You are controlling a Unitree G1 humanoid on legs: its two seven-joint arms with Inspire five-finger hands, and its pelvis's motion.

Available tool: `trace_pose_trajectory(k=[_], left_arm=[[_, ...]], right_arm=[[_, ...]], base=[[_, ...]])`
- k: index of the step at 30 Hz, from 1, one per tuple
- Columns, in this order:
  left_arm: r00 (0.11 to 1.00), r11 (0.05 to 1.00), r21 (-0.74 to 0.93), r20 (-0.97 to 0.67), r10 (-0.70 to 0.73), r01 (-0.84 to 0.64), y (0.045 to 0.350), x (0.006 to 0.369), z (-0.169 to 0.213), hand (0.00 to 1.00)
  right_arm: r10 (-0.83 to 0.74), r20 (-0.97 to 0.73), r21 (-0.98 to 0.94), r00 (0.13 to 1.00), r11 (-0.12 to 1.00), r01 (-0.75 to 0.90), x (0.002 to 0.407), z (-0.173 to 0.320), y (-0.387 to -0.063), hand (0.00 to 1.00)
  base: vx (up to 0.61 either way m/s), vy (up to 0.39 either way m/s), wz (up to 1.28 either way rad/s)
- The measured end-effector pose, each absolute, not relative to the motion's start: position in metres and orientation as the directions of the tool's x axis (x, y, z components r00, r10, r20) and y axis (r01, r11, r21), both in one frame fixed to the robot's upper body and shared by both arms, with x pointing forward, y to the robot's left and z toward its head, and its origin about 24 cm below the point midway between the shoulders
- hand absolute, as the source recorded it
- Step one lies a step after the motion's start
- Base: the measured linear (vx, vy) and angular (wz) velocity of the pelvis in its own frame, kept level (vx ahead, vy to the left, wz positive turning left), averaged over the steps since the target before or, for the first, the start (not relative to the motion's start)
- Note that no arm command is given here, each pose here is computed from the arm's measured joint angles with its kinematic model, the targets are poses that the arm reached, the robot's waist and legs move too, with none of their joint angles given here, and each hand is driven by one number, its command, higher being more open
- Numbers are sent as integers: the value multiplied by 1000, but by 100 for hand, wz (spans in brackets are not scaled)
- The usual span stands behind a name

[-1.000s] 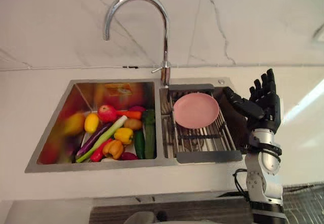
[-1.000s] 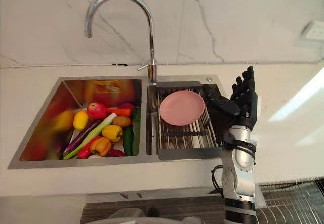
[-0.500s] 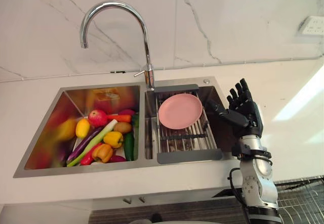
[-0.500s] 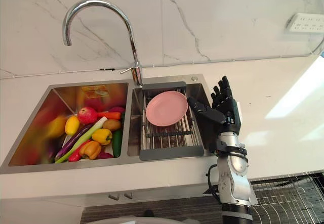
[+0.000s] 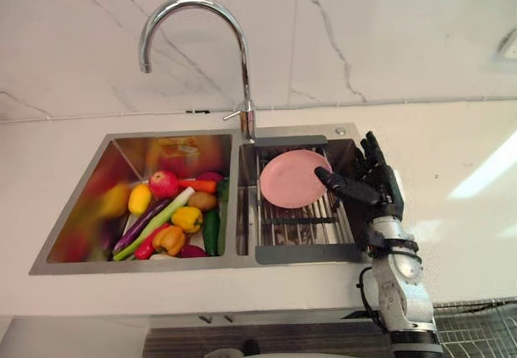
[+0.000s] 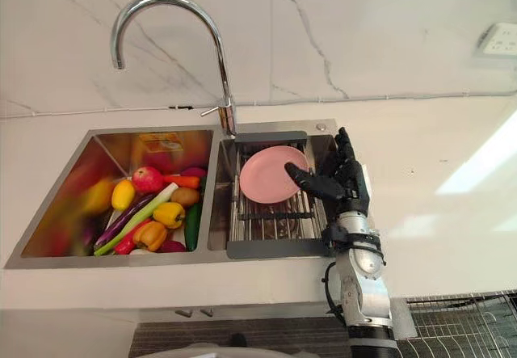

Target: Walk over to the sink, pick up the cup, carry it to the dishwasher, place the cup inside the dishwasher, then close the dishwasher door

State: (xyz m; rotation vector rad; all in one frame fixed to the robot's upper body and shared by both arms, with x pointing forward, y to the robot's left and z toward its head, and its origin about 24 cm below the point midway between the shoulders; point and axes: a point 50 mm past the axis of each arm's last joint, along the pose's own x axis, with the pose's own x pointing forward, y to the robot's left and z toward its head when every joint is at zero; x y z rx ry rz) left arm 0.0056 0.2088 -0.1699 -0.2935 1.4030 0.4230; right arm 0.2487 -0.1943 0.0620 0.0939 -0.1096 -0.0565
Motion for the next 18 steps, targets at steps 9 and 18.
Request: trace_pose_trajectory(k=[9,18], left_arm=[[111,902,52,-988,109,-429,209,6,-170,100],[95,914,51,-991,97,-403,210,7,-169,100]], right_arm=[[27,86,-277,996,961,-2,254,71,-206,100],[102,25,-530,994,845,-73,265,75,-215,100]], base=[[-24,-15,-2],[-8,-28,6]])
